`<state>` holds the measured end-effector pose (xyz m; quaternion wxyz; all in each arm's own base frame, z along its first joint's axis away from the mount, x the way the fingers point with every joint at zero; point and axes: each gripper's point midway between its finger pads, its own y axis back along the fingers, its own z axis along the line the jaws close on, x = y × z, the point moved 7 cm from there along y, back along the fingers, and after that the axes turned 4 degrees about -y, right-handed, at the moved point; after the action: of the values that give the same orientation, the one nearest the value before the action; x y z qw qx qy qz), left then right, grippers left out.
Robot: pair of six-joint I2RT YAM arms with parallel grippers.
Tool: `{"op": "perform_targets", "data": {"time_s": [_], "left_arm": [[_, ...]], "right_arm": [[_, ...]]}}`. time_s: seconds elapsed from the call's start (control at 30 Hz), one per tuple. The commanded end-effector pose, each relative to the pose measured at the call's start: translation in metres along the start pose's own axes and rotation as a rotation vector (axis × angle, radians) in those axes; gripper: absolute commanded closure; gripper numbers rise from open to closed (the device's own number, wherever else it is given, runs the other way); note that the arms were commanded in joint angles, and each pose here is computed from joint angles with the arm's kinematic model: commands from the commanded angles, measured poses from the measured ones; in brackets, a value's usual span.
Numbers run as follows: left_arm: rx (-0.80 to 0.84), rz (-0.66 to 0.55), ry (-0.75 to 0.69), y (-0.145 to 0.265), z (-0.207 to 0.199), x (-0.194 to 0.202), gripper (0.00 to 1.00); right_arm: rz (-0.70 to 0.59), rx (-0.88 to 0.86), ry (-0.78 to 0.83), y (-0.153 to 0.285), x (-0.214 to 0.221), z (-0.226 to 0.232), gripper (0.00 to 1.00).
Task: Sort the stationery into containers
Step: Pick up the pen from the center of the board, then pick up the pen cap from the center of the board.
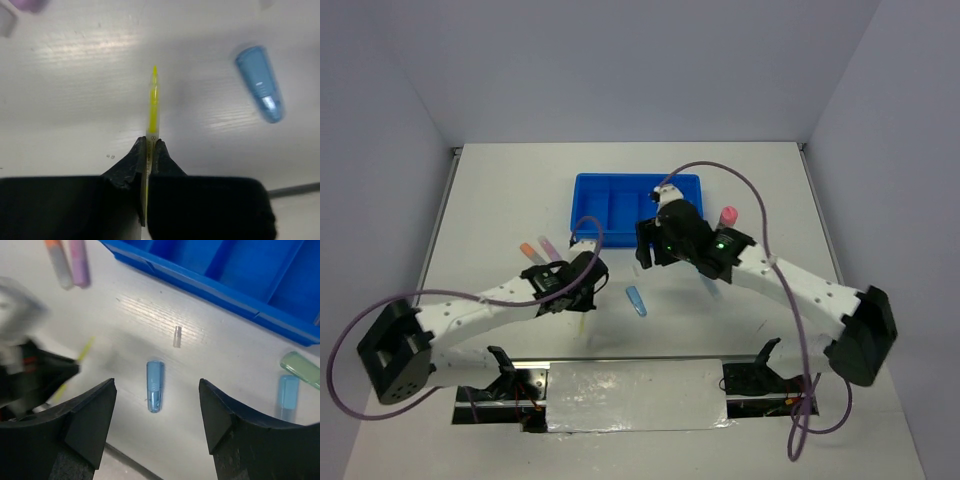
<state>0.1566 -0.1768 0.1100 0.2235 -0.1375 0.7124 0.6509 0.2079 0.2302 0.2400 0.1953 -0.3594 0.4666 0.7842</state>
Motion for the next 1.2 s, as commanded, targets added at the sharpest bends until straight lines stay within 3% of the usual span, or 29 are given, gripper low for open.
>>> {"op": "perform_targets", "data": {"time_s": [0.0,0.13,0.23,0.43,0.6,1.03,1.17], "left_arm": [[0.024,-0.166,0.031,0.052,0.004,-0.036,1.00],[0.083,-0.335,0.010,0.112,0.016,-0.064,1.00],[0.113,-0.422,-0.075,0.140,0.028,-0.069,1.00],[0.212,-0.560,-0.117,0.166,0.045,-0.060,1.00],[0.315,-0.652,-0.103,0.183,0.049,-0.055,1.00],[0.342,-0.642,-0.126,0.181,0.046,-0.053,1.00],[0.350,-0.646,-0.131,0.181,0.045,-0.053,1.00]], "right_arm": [[0.087,0.104,0.004,-0.043,0.006,-0.002,0.27],[0.152,0.146,0.025,-0.082,0.015,0.001,0.31],[0.187,0.156,0.042,-0.102,0.022,0.004,0.40],[0.262,0.175,0.070,-0.136,0.033,0.005,0.56],[0.313,0.222,0.079,-0.153,0.047,-0.001,0.57],[0.384,0.253,0.088,-0.173,0.071,-0.008,0.62],[0.407,0.250,0.090,-0.179,0.078,-0.010,0.72]]}}
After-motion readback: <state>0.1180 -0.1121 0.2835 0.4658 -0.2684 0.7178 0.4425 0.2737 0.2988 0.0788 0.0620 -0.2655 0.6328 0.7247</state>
